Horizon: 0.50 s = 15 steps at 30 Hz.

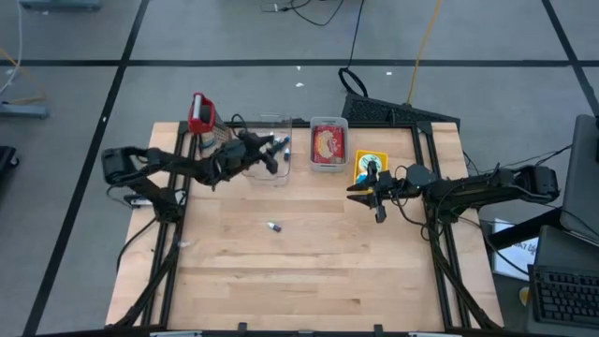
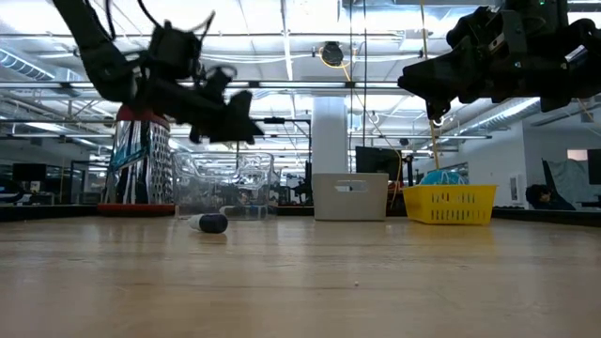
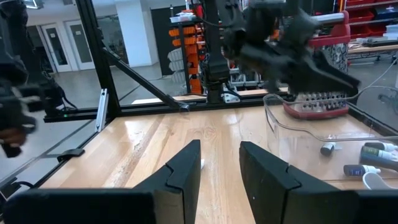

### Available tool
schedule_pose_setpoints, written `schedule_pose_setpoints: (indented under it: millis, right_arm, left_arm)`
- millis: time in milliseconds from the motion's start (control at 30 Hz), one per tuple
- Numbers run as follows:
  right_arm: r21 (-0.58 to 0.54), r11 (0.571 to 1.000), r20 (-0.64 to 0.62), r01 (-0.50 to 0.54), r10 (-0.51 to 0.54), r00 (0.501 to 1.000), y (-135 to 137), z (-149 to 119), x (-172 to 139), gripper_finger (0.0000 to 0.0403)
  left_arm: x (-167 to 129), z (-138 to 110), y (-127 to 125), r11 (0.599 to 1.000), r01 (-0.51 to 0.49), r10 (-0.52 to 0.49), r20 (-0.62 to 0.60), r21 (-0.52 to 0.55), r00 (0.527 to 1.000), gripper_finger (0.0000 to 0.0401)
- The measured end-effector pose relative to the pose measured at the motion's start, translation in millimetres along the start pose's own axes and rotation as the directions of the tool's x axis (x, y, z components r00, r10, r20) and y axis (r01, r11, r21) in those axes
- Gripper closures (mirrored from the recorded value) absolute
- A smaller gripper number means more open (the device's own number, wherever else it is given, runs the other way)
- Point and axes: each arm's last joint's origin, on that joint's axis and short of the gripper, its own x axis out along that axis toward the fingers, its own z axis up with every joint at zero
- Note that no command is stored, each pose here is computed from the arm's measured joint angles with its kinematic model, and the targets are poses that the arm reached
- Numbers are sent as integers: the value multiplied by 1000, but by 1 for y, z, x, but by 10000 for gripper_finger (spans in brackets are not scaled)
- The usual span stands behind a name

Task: Pick & Place Food Item
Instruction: Put the purple food coloring into the transparent bin

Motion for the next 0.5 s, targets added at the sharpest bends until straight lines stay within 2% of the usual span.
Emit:
schedule_pose_setpoints:
  millis: [100, 167, 267, 367, 433, 500]
  right_arm:
    - [-4, 1000, 0, 0, 0, 1000, 0, 0, 0, 303]
    - [-4, 1000, 0, 0, 0, 1000, 0, 0, 0, 303]
    - [-4, 1000, 0, 0, 0, 1000, 0, 0, 0, 303]
    - [-4, 1000, 0, 0, 0, 1000, 0, 0, 0, 303]
    - [-4, 1000, 0, 0, 0, 1000, 0, 0, 0, 303]
    - [-4, 1000, 2, 0, 0, 1000, 0, 0, 0, 303]
  left_arm:
    - [-14, 12, -19, 991, 128, -129, 22, 29, 991, 206]
    - [-24, 17, -34, 969, 243, -245, 30, 43, 969, 205]
    - [-38, 16, -56, 912, 407, -408, 5, 58, 913, 205]
    - [-50, 8, -77, 838, 542, -539, -69, 58, 840, 205]
    - [-58, -1, -89, 795, 606, -596, -138, 36, 791, 205]
    - [-68, -13, -100, 769, 639, -619, -236, 11, 749, 205]
